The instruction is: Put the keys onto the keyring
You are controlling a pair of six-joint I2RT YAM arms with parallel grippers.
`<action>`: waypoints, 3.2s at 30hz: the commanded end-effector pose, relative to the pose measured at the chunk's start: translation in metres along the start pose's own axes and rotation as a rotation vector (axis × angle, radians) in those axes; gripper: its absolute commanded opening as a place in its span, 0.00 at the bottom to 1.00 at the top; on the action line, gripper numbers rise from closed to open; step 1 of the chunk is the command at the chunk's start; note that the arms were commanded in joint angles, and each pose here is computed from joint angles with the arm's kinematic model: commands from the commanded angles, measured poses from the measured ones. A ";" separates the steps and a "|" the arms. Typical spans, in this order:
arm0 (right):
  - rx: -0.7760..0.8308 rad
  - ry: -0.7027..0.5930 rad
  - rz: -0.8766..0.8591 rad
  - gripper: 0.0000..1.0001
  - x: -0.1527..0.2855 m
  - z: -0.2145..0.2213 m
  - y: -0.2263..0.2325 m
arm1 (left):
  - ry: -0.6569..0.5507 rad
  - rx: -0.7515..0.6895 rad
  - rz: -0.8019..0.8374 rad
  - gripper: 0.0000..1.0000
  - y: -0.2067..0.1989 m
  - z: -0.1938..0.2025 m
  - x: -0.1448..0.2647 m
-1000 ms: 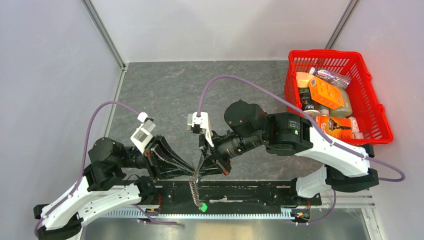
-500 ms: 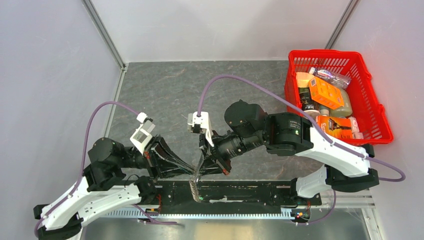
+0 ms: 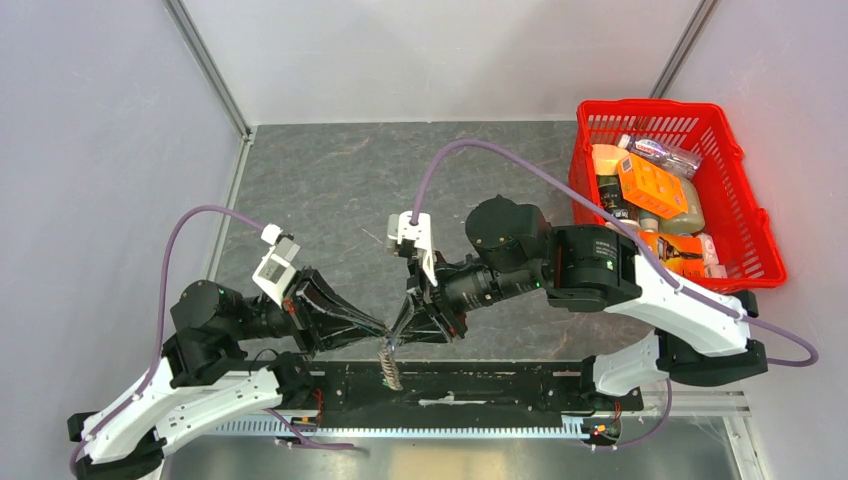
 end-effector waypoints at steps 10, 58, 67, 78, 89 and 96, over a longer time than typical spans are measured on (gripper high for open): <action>0.165 -0.130 0.041 0.42 0.027 -0.015 -0.003 | -0.155 -0.034 -0.027 0.02 0.004 -0.024 0.000; 0.367 -0.175 0.032 0.00 0.008 -0.021 -0.012 | -0.248 -0.022 0.004 0.02 0.002 -0.034 -0.002; 0.383 -0.173 0.019 0.00 0.008 -0.016 -0.006 | -0.321 -0.023 -0.043 0.02 0.009 -0.042 0.003; 0.405 -0.174 0.037 0.00 0.007 -0.010 -0.005 | -0.391 -0.016 -0.089 0.02 0.018 -0.050 0.006; 0.471 -0.159 0.102 0.00 -0.001 -0.010 -0.008 | -0.451 0.023 -0.120 0.02 0.027 -0.054 0.008; 0.531 -0.149 0.159 0.00 -0.008 -0.012 -0.011 | -0.482 0.057 -0.142 0.02 0.033 -0.054 0.009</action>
Point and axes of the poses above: each gripper's point midway between its finger pads, its own x axis back along the fingers, its own y axis along the line the jaws close on, z = x × y, the point moved 1 cm from there along x, back along the fingers, and after that the axes turned 7 degrees about -x, right-handed, at the moved point
